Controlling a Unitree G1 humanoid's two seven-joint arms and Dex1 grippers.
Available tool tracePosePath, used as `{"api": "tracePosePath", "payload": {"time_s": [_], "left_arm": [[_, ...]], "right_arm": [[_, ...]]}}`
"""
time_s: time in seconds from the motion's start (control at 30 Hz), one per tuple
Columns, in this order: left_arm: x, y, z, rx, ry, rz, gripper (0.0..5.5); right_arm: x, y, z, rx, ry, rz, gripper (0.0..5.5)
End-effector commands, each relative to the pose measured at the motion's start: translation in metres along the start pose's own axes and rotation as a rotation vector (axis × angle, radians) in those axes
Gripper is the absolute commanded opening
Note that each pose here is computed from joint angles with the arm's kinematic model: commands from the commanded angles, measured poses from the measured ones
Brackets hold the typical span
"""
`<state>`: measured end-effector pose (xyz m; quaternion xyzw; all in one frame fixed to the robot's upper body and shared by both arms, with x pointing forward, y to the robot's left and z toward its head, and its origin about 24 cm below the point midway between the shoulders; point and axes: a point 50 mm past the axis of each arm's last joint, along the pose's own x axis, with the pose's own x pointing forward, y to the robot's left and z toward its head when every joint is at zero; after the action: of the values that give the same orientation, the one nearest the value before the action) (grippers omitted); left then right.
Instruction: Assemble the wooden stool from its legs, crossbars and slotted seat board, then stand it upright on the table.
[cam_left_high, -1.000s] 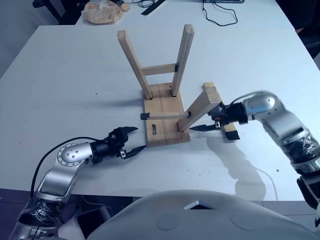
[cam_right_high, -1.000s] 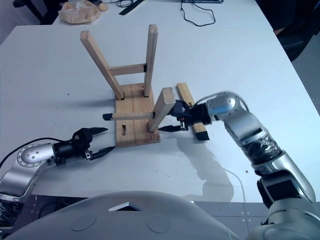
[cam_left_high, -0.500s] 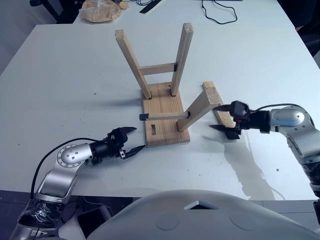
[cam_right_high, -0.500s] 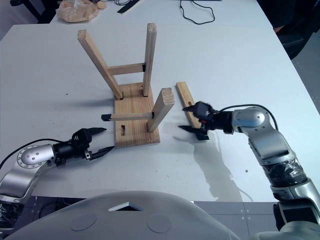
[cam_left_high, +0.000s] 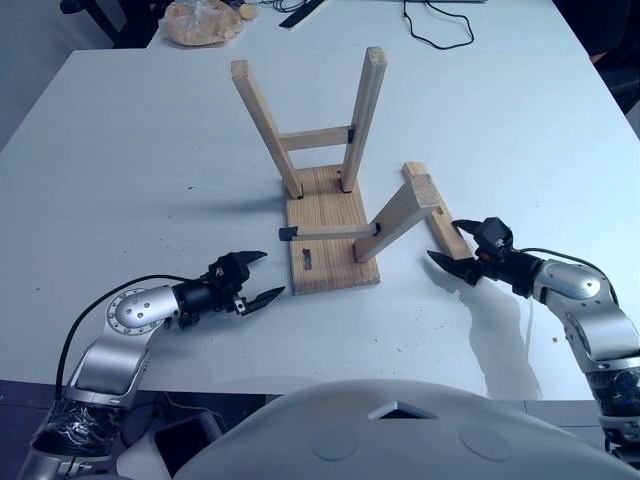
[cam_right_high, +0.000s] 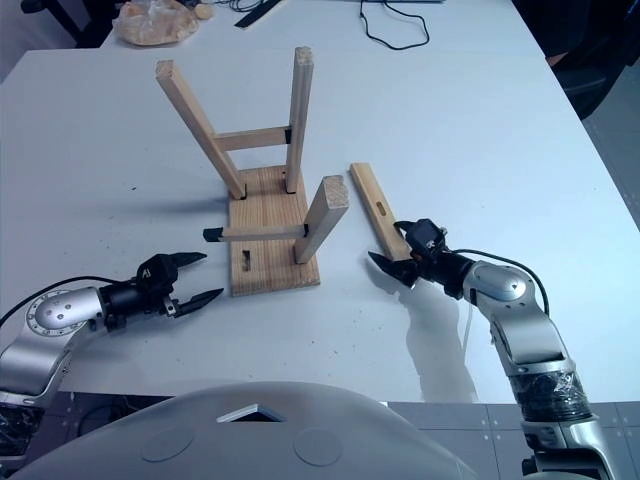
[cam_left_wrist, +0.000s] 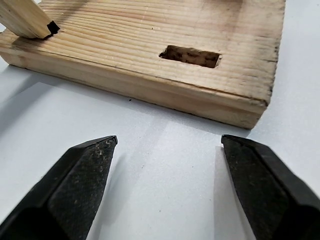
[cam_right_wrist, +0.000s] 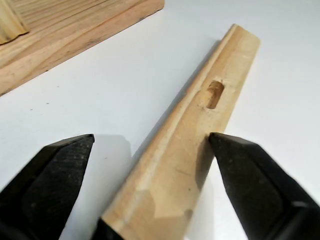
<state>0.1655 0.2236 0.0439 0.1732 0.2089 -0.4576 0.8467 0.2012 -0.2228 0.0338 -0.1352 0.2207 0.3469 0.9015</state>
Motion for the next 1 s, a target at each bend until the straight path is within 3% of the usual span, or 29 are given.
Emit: {"api": "tracePosePath", "payload": {"time_s": [0.03,0.33,0.73,0.83,1.0], "left_arm": [[-0.002,0.006,0.000,0.014,0.022,0.012,3.86],[-0.003,0.008,-0.001,0.020,0.023,0.026,3.86],[-0.004,0.013,-0.001,0.022,0.016,0.061,3.86],[-0.011,0.026,0.006,0.012,-0.025,0.143,3.86],[-0.037,0.069,0.024,-0.062,-0.140,0.440,3.86]], "right_arm": [[0.000,0.002,-0.032,0.081,0.127,-0.075,4.25],[0.002,-0.008,-0.031,0.144,0.089,-0.144,4.25],[0.006,-0.003,-0.026,0.163,0.038,-0.105,2.36],[0.008,-0.006,-0.021,0.169,0.005,-0.126,2.05],[0.009,-0.014,-0.007,0.191,-0.083,-0.175,2.04]]}}
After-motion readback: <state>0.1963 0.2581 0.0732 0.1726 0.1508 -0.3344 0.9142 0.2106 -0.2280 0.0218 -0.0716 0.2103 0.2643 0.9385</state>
